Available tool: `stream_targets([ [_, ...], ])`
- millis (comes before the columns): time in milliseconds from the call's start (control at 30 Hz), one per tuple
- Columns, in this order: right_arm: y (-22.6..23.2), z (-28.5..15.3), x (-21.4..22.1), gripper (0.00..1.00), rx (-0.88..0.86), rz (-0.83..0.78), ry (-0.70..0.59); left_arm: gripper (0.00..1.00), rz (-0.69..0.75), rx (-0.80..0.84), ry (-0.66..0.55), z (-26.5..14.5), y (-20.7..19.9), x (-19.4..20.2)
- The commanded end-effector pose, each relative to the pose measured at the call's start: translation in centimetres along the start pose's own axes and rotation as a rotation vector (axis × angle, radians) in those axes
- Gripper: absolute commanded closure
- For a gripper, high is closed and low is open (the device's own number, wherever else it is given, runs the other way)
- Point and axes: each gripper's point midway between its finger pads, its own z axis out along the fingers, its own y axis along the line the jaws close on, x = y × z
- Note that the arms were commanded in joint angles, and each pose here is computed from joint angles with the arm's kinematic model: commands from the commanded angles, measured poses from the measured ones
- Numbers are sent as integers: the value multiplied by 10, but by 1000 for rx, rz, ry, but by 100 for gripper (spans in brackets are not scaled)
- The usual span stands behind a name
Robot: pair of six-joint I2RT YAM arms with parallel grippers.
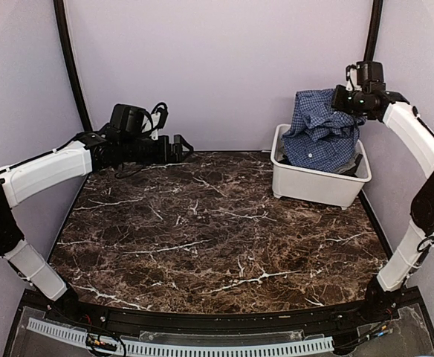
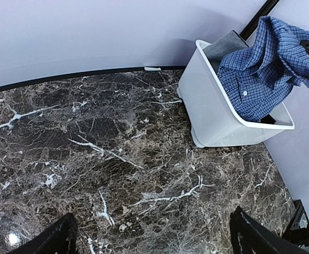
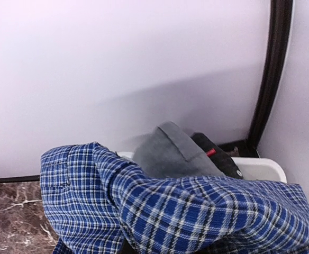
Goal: Fold and stack the long sleeve shirts
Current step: Pick up the crumpled shirt from the bin, then place the crumpled shirt at the center of the board.
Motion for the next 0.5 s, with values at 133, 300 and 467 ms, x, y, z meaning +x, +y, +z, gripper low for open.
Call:
stream_targets([
  [133,127,-121,-105,100,-378,-97,-380,1,31,24,-121,-31,-17,-41],
  [300,197,-180,-117,100,-592,-143,-477,1,42,21,-160,-44,-21,-53],
  [467,259,-233,-111,100,-810,-171,-518,1,49,9,-218,-63,-23,-67],
])
